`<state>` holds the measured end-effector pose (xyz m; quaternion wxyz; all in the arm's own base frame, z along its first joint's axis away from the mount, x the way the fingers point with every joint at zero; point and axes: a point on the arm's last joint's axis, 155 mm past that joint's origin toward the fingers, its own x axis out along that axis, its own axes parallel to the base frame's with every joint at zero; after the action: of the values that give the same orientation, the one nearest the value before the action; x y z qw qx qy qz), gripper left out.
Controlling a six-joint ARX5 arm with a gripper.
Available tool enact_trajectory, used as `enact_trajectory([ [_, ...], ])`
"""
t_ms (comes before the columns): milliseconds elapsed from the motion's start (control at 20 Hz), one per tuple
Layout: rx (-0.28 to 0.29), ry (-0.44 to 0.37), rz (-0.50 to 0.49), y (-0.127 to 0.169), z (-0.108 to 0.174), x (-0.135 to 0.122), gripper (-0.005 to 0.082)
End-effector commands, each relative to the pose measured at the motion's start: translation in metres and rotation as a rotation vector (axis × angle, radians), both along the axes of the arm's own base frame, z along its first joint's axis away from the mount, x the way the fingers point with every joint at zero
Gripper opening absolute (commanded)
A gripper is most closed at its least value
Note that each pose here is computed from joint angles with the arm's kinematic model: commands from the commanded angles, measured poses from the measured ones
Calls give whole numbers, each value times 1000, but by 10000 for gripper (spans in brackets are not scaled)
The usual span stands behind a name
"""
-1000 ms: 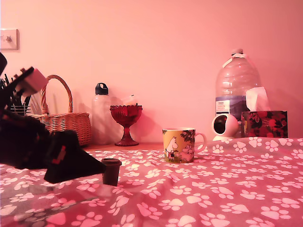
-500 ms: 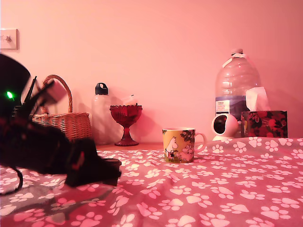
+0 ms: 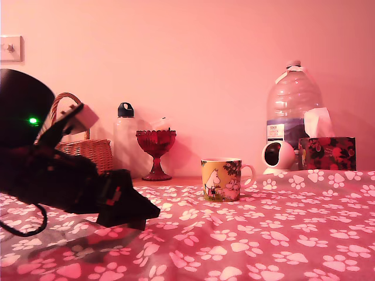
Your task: Pick the coffee capsule and then drop it inside the coffee cup in front of you
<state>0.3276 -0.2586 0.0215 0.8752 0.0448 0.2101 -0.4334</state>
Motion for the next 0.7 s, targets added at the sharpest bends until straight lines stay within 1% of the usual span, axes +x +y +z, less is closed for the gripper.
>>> enact_trajectory([
  [0,6,19,-9,-3,-4,-1,656],
  [200,22,44,-8,-3,-10,-3,648],
  [250,26,51,-8,-2,-12,-4,621],
  [300,29,56,-8,-2,-13,-5,579],
  [350,29,57,-8,-2,-13,-5,512],
  [500,28,55,-9,-2,-13,-4,241],
  [550,28,55,-9,-2,-13,-4,199],
  [650,28,54,-9,-2,-13,-4,195],
])
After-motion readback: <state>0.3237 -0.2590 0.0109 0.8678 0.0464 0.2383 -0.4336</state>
